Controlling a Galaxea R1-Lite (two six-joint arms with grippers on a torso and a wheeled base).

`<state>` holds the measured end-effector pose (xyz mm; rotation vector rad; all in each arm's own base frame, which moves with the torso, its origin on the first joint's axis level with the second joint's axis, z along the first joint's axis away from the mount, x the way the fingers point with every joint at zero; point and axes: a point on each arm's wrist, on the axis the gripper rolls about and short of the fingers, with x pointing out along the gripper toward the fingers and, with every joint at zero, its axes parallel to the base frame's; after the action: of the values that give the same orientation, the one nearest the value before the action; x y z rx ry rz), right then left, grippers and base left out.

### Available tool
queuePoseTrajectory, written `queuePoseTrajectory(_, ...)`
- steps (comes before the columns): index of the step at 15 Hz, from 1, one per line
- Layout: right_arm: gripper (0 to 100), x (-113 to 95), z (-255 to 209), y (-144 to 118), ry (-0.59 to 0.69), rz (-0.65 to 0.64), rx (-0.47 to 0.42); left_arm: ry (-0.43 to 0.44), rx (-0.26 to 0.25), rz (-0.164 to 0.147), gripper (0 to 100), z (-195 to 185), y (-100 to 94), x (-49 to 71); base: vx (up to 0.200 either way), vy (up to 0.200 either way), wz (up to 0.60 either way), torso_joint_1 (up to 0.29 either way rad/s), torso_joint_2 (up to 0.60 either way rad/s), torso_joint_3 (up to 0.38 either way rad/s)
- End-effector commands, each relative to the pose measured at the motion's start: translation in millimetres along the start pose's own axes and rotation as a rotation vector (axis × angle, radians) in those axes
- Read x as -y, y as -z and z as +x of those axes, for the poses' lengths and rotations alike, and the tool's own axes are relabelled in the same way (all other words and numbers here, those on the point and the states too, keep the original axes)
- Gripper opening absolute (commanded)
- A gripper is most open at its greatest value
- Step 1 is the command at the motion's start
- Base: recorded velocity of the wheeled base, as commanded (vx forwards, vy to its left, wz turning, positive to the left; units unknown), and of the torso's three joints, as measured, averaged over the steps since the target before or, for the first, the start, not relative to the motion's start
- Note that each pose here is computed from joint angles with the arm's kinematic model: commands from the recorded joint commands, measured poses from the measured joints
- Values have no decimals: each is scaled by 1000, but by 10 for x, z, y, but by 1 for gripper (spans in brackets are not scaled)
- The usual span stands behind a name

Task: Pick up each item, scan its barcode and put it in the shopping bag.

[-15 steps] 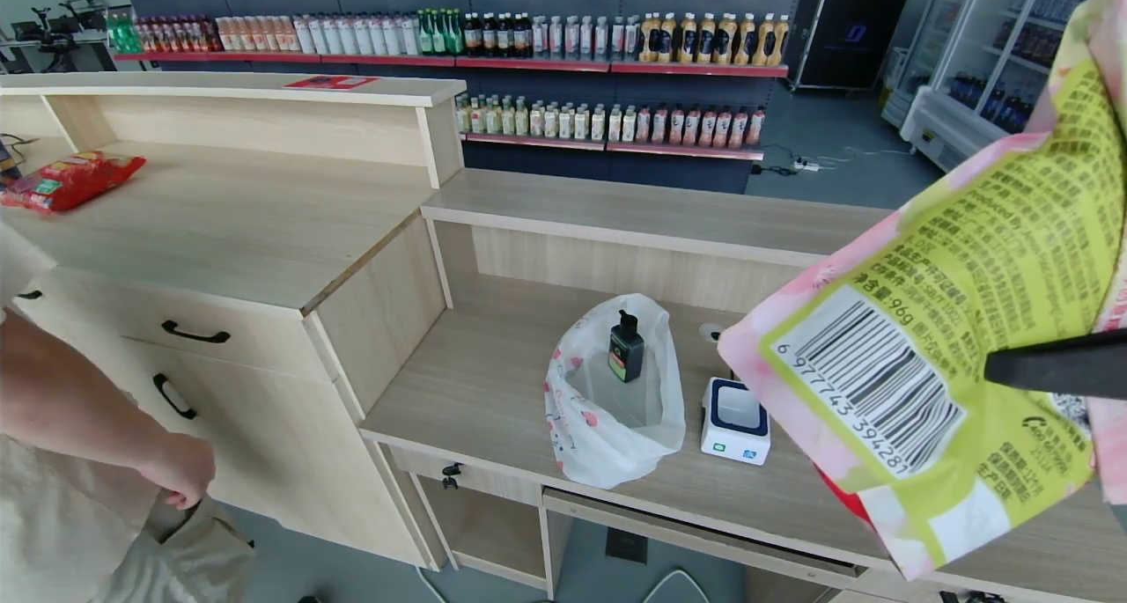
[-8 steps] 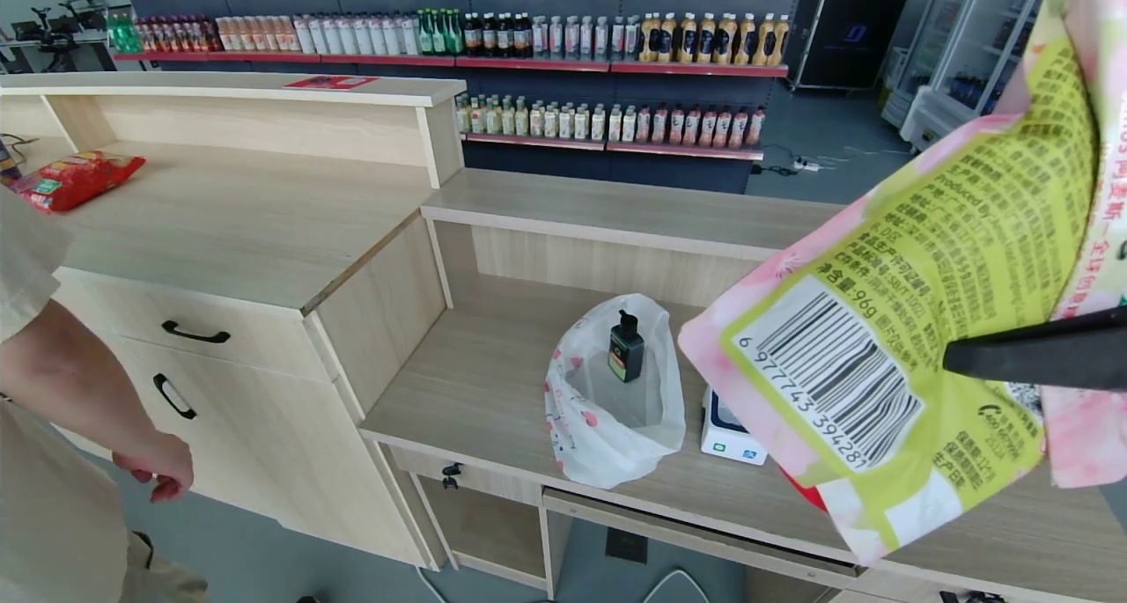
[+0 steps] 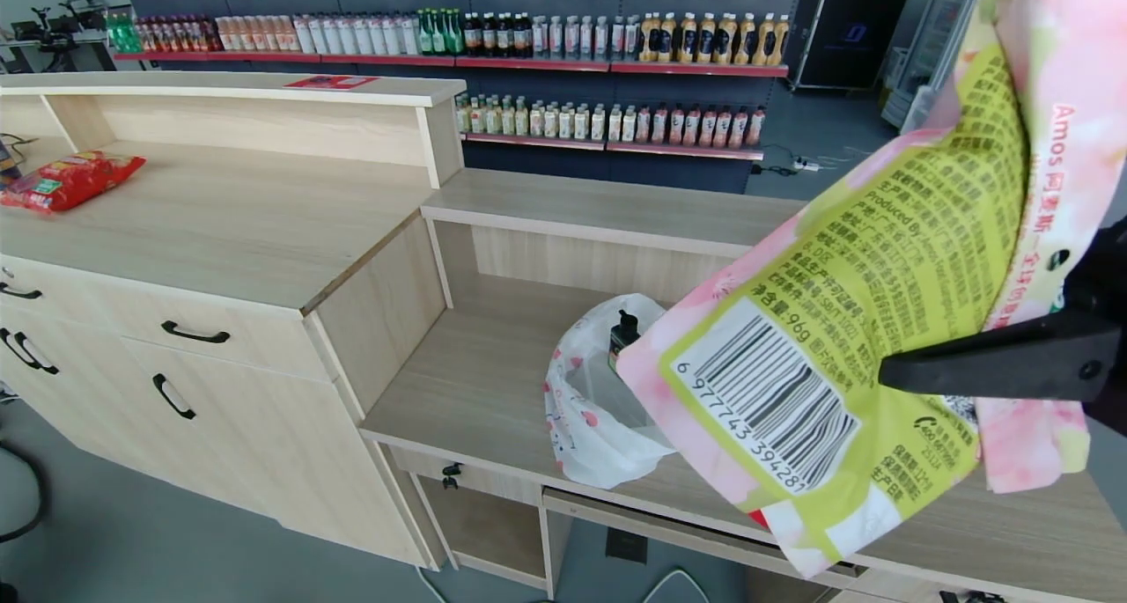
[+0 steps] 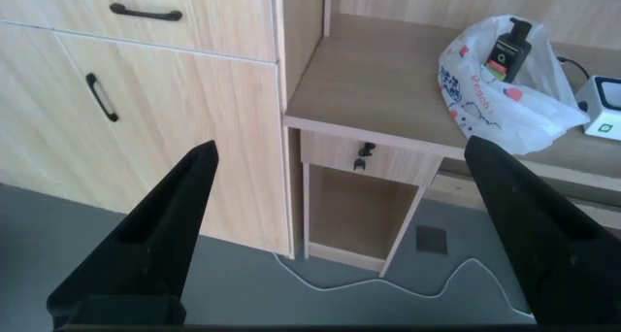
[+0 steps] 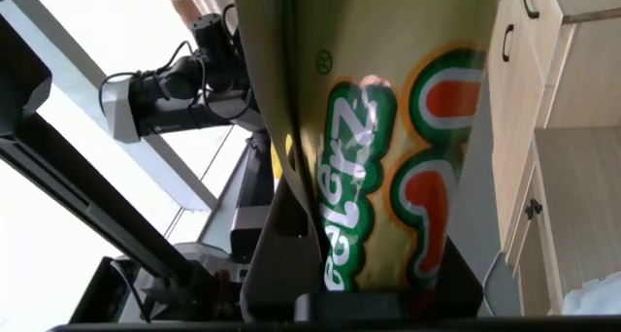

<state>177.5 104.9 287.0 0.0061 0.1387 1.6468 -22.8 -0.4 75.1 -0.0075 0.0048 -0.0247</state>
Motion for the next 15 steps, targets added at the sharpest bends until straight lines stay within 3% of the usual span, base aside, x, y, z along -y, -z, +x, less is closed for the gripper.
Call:
queuePoseTrajectory(1, 0, 32, 9, 30, 1, 15, -5, -2, -1, 0, 100, 1, 0, 0, 0, 0, 0, 0, 0, 0)
queuePoseTrajectory(10, 0, 57, -28, 68, 21, 34, -9, 0, -1, 0, 100, 1, 0, 0, 0, 0, 0, 0, 0, 0)
queuePoseTrajectory(12, 0, 126, -279, 182, 148, 85, -5, 0, -1, 0, 100, 1, 0, 0, 0, 0, 0, 0, 0, 0)
queuePoseTrajectory(15, 0, 18, -1017, 594, 700, 233, -7, 0, -1, 0, 100, 1, 0, 0, 0, 0, 0, 0, 0, 0)
